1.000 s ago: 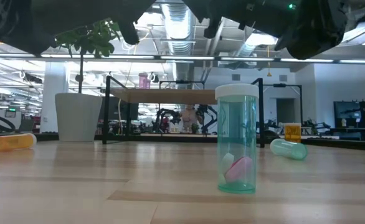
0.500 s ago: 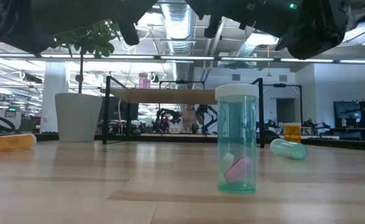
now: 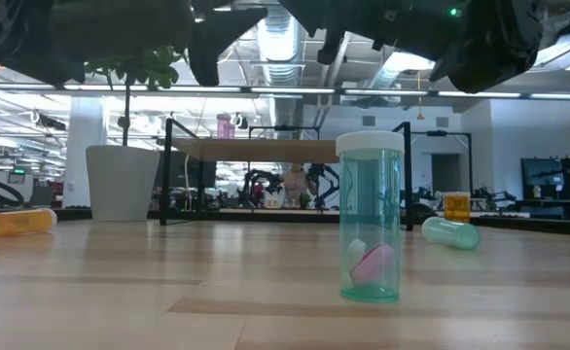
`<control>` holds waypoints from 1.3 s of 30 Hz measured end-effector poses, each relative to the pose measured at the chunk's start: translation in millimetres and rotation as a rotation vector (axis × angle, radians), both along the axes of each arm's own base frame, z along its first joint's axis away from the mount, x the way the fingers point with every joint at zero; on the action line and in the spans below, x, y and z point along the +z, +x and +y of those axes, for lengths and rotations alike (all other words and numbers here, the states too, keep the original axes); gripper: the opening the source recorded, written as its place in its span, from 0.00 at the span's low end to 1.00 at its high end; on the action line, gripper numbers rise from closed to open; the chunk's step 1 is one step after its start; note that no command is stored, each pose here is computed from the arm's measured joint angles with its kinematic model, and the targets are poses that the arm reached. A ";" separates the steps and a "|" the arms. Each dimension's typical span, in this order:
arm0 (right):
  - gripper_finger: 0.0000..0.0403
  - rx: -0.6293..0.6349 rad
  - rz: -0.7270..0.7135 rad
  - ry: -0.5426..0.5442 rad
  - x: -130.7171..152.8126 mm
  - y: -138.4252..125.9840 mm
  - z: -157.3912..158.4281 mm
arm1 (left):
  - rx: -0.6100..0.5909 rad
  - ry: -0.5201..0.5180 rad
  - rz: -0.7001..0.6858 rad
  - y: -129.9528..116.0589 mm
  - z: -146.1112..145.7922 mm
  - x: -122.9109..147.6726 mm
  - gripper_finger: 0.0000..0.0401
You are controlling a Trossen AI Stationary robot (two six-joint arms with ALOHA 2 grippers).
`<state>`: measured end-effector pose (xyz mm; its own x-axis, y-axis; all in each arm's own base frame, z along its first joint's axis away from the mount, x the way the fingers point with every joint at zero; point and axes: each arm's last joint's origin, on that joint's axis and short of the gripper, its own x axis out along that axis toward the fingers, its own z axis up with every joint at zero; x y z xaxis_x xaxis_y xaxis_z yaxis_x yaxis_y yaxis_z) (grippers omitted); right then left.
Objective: Pick and place medicine bottles onto shelf by color
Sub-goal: Put the pink pill bottle aligned with the other pink pill bottles on the shelf
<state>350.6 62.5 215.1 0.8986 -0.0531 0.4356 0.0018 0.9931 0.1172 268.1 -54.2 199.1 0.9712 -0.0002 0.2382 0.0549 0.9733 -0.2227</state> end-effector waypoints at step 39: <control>0.25 0.023 0.482 -0.028 -10.5 -4.1 5.1 | 0.047 0.080 0.286 -28.0 -5.7 33.5 0.73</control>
